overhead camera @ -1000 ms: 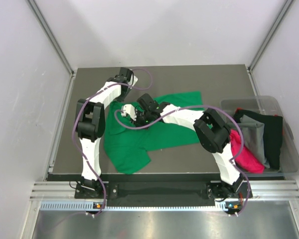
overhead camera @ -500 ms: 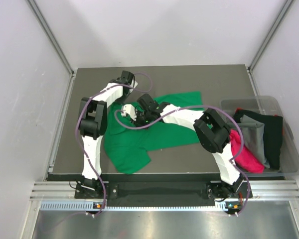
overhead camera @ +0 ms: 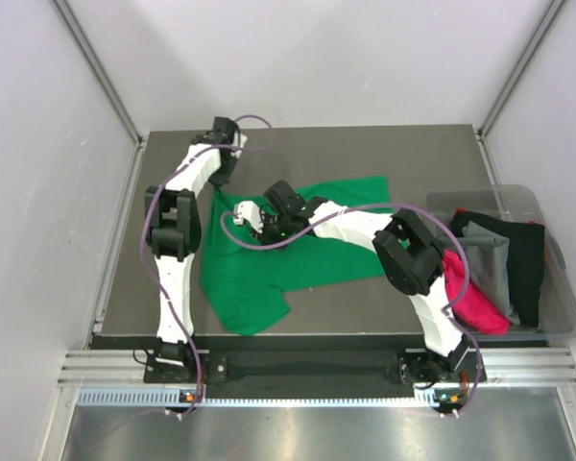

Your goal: Fold and stack the t-shirts

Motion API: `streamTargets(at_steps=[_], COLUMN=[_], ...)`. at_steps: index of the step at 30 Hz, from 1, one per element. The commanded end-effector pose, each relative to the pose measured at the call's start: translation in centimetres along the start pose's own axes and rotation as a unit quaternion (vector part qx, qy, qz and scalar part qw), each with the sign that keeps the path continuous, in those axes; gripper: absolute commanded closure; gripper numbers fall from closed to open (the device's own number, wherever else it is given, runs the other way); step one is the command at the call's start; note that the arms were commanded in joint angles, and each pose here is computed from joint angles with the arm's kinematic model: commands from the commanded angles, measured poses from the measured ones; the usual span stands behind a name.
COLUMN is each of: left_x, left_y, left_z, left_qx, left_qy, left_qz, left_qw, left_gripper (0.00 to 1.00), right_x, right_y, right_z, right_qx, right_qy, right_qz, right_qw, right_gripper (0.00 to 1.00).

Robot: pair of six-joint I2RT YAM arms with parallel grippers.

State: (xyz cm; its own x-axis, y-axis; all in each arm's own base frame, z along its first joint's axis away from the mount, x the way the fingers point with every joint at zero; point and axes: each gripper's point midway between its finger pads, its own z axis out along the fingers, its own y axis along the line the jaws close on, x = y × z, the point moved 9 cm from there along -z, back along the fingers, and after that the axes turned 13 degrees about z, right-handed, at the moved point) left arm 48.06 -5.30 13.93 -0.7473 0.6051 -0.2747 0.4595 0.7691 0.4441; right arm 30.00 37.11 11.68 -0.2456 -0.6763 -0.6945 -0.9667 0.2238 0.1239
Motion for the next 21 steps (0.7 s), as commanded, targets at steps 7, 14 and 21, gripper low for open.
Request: streamTargets(at_steps=[7, 14, 21], left_x=[3.1, 4.1, 4.0], left_y=[3.3, 2.1, 3.8], left_z=[0.9, 0.5, -1.9], left_qx=[0.131, 0.210, 0.126], left_qy=[-0.025, -0.069, -0.114], left_qz=[-0.194, -0.211, -0.241], left_qw=[0.972, 0.952, 0.955], left_gripper=[1.00, 0.94, 0.71], right_x=[0.3, -1.1, -5.8], right_y=[0.8, -0.1, -6.2], right_z=[0.9, 0.1, -5.5], right_qx=[-0.017, 0.018, 0.062], right_qy=[-0.004, -0.023, -0.119], right_qz=[-0.016, -0.012, 0.060], right_qw=[1.000, 1.000, 0.989], right_gripper=[1.00, 0.73, 0.61])
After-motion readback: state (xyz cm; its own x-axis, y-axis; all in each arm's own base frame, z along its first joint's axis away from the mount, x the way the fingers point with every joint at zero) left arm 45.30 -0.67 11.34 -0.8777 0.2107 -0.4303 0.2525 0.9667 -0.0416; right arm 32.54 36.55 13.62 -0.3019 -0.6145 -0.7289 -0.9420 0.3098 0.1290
